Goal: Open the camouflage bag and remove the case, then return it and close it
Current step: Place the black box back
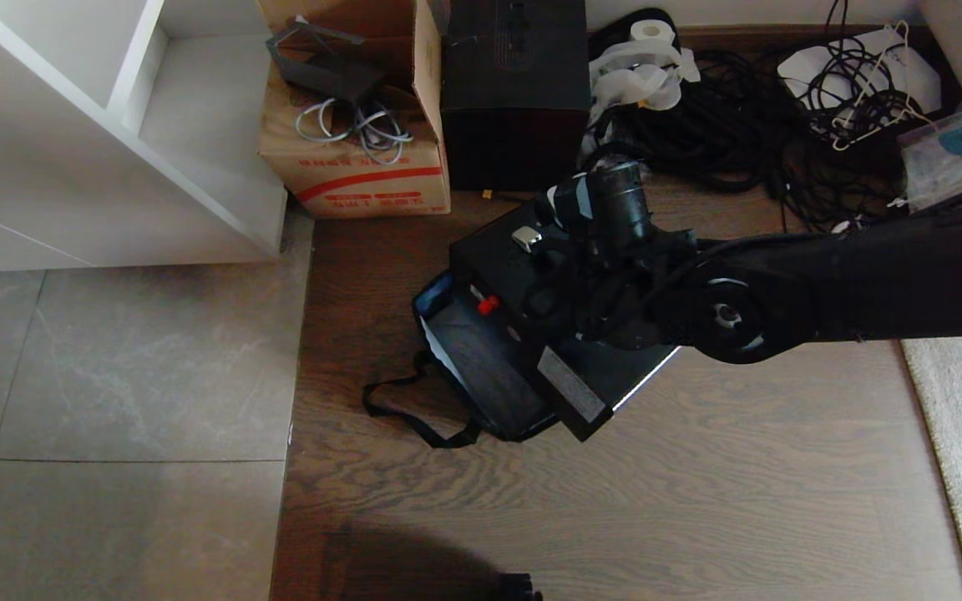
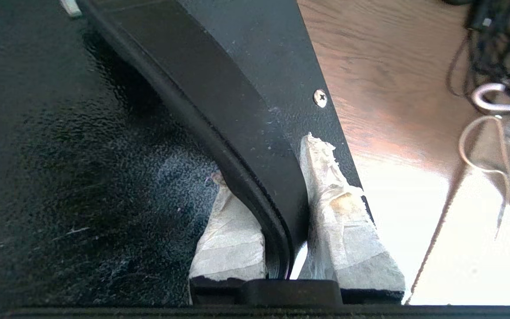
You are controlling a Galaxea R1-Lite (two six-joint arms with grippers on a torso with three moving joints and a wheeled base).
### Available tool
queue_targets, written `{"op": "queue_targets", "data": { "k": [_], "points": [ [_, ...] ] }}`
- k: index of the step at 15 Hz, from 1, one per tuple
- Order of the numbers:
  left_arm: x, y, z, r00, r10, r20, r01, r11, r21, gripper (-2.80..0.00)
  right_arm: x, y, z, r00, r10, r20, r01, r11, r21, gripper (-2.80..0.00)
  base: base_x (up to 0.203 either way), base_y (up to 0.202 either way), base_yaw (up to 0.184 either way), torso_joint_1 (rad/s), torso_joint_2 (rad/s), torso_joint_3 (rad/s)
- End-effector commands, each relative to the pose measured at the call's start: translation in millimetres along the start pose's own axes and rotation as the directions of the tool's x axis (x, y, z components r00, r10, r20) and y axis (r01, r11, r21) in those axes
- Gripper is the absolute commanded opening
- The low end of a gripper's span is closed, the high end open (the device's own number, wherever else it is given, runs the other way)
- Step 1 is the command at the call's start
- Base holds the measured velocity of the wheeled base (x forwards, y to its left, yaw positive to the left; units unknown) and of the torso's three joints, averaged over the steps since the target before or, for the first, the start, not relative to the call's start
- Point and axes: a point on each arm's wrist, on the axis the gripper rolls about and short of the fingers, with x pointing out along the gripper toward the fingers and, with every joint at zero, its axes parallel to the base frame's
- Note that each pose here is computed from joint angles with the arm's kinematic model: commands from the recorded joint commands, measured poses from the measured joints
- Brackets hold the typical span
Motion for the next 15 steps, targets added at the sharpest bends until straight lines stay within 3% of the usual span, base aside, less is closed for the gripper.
{"op": "queue_targets", "data": {
  "k": [1, 15],
  "points": [
    [1, 0.0, -3, 1.0, 0.0, -0.008, 0.0, 1.0, 0.001, -2.8, 7, 13, -1, 1.0, -0.01, -0.004, 0.01, 1.0, -0.008, -2.8, 0.0, 0.0, 0.0, 0.0, 0.0, 0.0],
    [1, 0.0, -2, 1.0, 0.0, -0.009, 0.0, 1.0, 0.0, -2.8, 42, 64, 9, 0.999, -0.027, 0.034, 0.026, 0.999, 0.036, -2.8, 0.0, 0.0, 0.0, 0.0, 0.0, 0.0]
  ]
}}
